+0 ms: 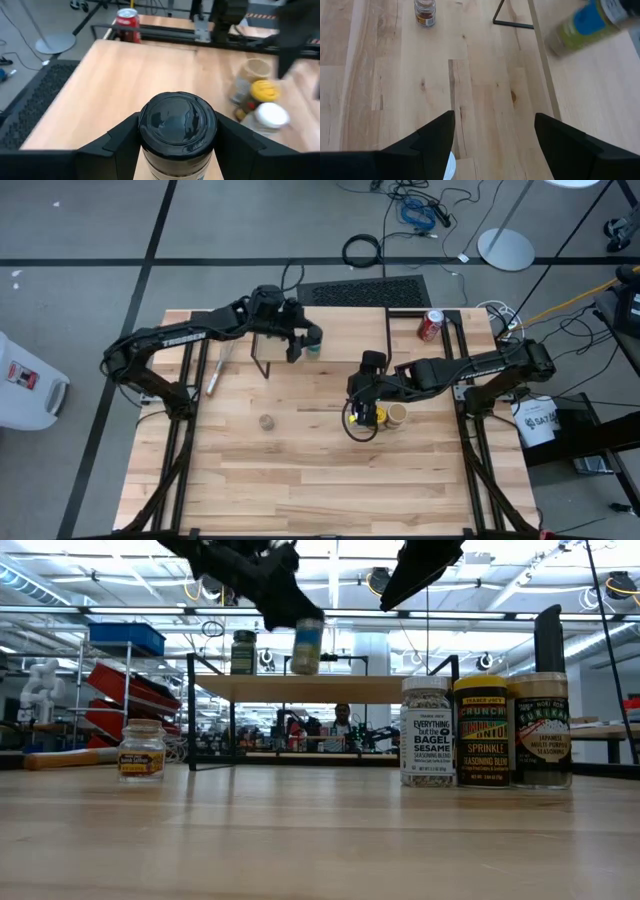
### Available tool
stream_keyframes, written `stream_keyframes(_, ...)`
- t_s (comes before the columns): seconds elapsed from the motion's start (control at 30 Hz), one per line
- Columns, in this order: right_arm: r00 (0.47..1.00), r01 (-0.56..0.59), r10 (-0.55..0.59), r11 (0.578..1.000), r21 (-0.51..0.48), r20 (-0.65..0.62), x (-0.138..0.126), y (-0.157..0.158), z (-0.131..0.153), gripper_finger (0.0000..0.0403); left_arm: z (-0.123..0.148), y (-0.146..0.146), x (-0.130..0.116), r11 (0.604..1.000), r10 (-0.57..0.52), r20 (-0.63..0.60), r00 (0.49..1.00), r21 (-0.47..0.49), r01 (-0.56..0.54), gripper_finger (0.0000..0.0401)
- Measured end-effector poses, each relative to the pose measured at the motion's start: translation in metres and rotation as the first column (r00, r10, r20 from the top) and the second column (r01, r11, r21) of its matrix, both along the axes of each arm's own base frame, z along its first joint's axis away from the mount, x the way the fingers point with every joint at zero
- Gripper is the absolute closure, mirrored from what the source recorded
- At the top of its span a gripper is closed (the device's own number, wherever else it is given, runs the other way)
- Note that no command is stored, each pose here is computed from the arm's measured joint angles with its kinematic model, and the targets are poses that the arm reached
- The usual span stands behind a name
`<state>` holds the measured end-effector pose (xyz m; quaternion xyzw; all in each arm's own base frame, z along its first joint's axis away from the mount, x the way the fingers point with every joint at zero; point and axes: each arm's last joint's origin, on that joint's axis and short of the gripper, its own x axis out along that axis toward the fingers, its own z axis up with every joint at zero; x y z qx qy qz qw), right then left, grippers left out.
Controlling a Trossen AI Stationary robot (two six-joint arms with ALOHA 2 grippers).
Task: Shelf spices
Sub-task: Remove the black seasoning bottle from the shelf
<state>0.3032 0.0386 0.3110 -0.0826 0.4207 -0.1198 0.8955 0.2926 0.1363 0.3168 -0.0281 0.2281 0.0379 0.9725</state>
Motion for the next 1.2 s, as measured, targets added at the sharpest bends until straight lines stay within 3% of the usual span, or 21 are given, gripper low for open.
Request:
stream_keyframes(0.3, 1.000, -0.002, 0.002, 1.000, -0.003, -0.016, -0.001, 0.000, -0.001, 0.0140, 0.026, -0.055, -0.024, 0.999, -0.045, -0.054, 0.998, -0.001, 0.045, 0.0187)
stream_keyframes(0.53, 1.000, -0.002, 0.002, 1.000, -0.003, -0.018, -0.001, 0.000, -0.001, 0.0140, 0.026, -0.095, -0.038, 0.997, -0.058, -0.083, 0.995, -0.048, 0.054, 0.0187)
stream_keyframes(0.73, 1.000, -0.002, 0.002, 1.000, -0.004, -0.018, -0.001, 0.001, -0.001, 0.0140, -0.001, -0.127, -0.041, 0.991, -0.087, -0.166, 0.982, -0.118, 0.068, 0.0187)
stream_keyframes(0.9, 1.000, -0.002, 0.002, 1.000, -0.003, -0.016, -0.001, 0.001, -0.001, 0.0140, -0.033, -0.146, -0.043, 0.995, -0.012, -0.232, 0.973, -0.100, -0.011, 0.0187)
stream_keyframes(1.2, 1.000, -0.002, 0.002, 1.000, -0.003, -0.013, -0.001, 0.001, -0.001, 0.0140, -0.074, -0.172, -0.046, 0.992, 0.113, -0.118, 0.987, -0.046, -0.119, 0.0187)
